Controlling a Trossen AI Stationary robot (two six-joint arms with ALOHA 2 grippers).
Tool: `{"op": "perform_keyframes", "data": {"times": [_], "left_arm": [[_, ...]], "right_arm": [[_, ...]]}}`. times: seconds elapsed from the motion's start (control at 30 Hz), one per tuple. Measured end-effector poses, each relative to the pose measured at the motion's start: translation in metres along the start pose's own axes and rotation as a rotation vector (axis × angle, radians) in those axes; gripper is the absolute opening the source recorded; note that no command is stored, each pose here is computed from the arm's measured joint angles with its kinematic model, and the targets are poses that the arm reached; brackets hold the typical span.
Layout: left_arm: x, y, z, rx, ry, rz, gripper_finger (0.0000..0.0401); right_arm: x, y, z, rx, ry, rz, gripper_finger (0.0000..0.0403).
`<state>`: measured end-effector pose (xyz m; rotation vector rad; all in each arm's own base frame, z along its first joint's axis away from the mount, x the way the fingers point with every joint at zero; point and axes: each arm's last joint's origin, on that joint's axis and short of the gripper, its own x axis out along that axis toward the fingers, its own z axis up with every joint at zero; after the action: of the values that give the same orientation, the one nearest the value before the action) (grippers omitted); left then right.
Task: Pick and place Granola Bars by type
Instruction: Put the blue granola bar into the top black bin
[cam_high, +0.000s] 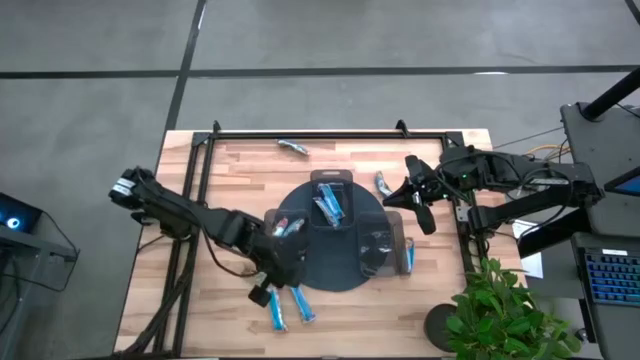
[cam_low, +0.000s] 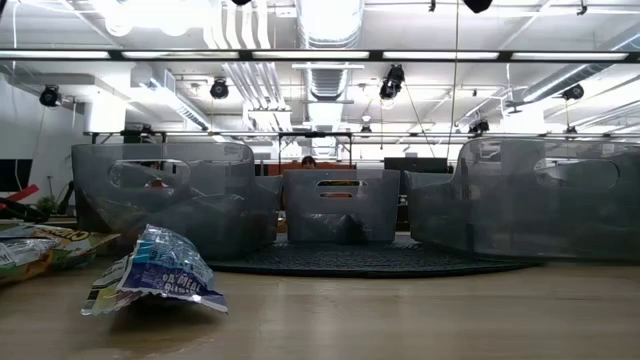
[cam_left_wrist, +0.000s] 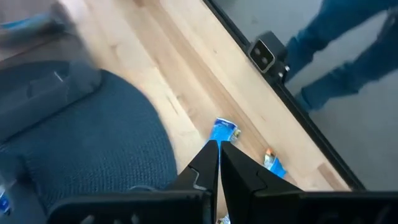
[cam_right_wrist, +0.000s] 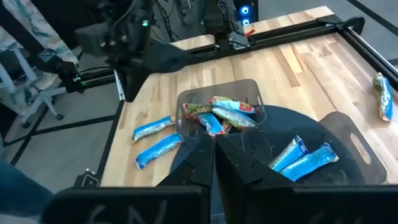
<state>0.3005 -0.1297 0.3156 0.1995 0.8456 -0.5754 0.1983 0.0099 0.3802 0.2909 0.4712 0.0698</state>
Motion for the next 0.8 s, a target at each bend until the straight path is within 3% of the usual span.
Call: {"op": "perform_keyframes", "data": {"times": [0.17,0.4,0.8], "left_arm": [[0.013,-0.013,0.011,0.086,0.02,-0.015,0.0],[0.025,-0.03,0.022,0.32,0.131,0.111,0.0],[0.07,-0.046,0.023,0.542,0.219,0.028,0.0]], "right_arm": [[0.009,-0.002,-0.003,0.025,0.048,-0.014,0.0009],[0.017,-0.003,-0.005,0.053,0.078,-0.024,0.0009],[0.018,-0.004,-0.005,0.006,0.078,-0.053,0.0009]]}}
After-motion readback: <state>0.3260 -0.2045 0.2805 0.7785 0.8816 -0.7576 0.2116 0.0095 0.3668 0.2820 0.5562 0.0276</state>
